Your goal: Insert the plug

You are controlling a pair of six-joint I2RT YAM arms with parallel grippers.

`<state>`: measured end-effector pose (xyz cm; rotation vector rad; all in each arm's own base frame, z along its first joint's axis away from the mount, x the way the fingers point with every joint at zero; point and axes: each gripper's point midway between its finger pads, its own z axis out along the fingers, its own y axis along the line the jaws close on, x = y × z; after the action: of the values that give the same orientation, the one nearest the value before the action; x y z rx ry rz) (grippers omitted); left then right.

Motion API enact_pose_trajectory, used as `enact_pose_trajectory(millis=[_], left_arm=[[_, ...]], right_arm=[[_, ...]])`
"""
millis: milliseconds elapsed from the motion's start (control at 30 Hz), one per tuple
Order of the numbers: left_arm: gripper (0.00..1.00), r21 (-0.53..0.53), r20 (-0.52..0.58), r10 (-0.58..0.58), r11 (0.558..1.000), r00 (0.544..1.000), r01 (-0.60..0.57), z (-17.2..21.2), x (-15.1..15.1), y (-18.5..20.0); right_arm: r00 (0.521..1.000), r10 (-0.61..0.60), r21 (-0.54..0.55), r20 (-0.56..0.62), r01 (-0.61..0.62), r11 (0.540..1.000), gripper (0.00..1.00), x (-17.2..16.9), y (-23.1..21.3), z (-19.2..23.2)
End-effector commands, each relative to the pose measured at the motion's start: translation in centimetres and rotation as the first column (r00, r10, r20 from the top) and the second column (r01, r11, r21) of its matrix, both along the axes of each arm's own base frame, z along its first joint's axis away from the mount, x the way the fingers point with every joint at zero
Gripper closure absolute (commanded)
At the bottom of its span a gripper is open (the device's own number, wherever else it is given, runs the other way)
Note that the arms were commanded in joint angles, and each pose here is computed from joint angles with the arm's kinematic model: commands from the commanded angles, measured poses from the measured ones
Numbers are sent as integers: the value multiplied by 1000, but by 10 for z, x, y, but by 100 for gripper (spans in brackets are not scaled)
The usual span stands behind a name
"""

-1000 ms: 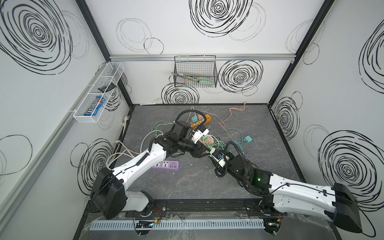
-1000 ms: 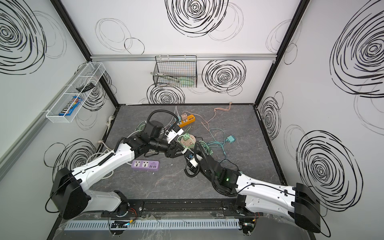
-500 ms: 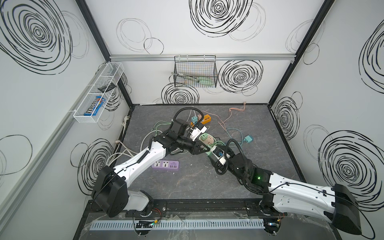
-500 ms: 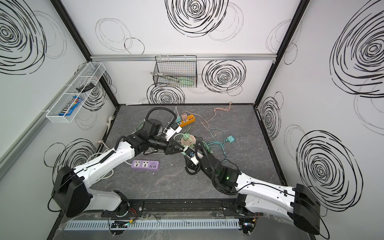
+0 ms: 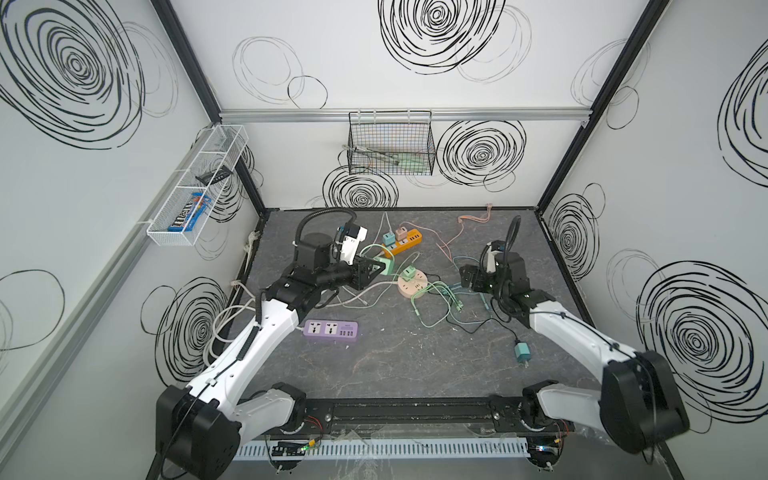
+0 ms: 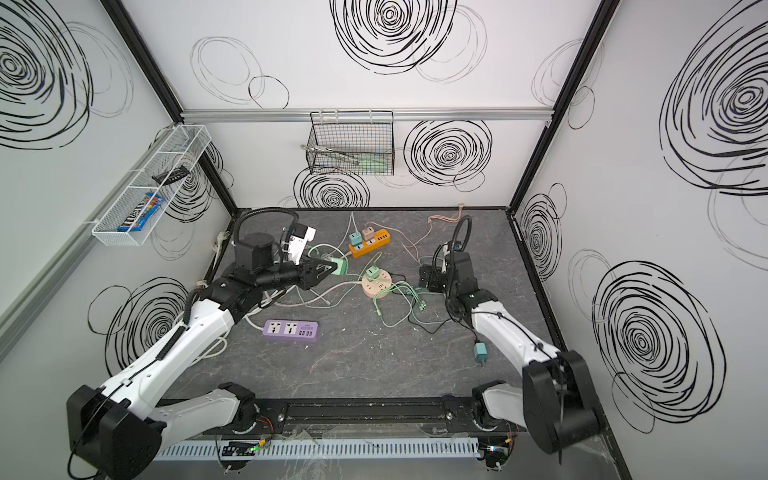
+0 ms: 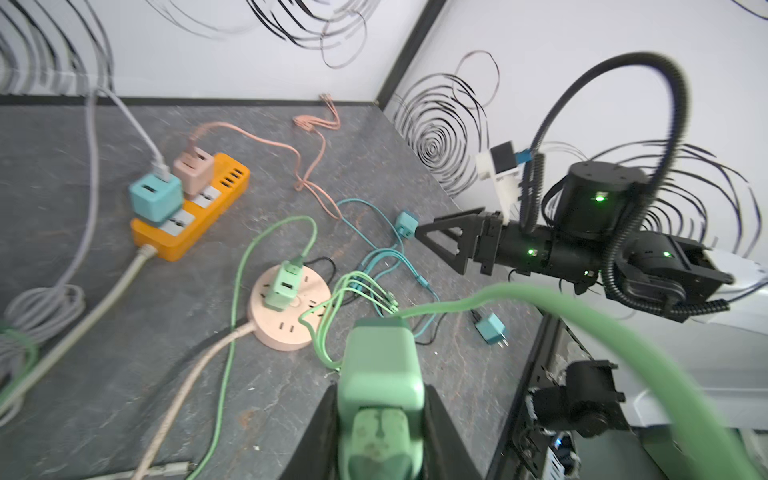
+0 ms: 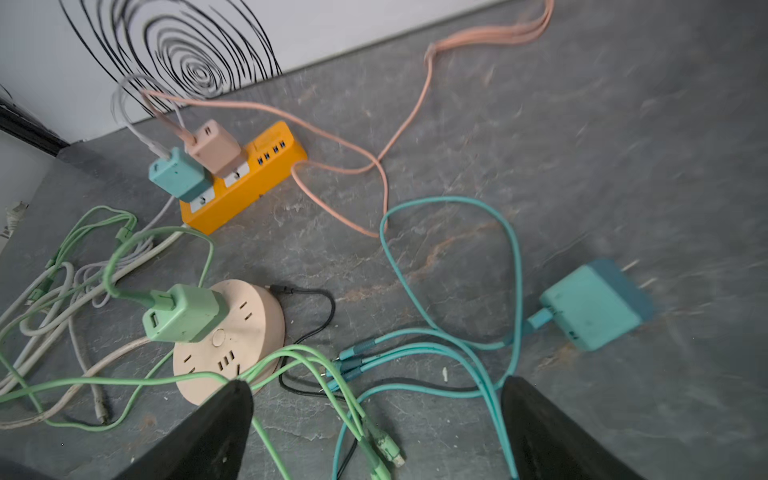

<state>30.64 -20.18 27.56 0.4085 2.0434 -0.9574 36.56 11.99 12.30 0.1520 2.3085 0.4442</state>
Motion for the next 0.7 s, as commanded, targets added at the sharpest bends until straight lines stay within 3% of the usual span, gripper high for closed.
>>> enact_pose_trajectory(millis=[0, 133, 300, 467, 667], left_arm=[[100, 19, 90, 146, 989, 985, -148, 14, 13, 26], [100, 41, 136, 279, 957, 951, -287, 20, 15, 56], [100, 69, 152, 346, 931, 926, -359, 24, 11, 77], [100, 119, 180, 418, 889, 890, -442, 25, 12, 95], [100, 127, 165, 364, 914, 917, -386, 22, 13, 83]], right_arm=[[977, 94, 201, -191, -55, 978, 3, 8, 41, -13], [954, 108, 273, -280, -28, 962, 3, 39, 64, -44], [950, 9, 280, -311, 82, 957, 3, 62, 63, -70], [912, -40, 240, -408, 149, 959, 3, 35, 44, -98], [862, -212, 166, -462, 318, 933, 3, -13, -30, -109]])
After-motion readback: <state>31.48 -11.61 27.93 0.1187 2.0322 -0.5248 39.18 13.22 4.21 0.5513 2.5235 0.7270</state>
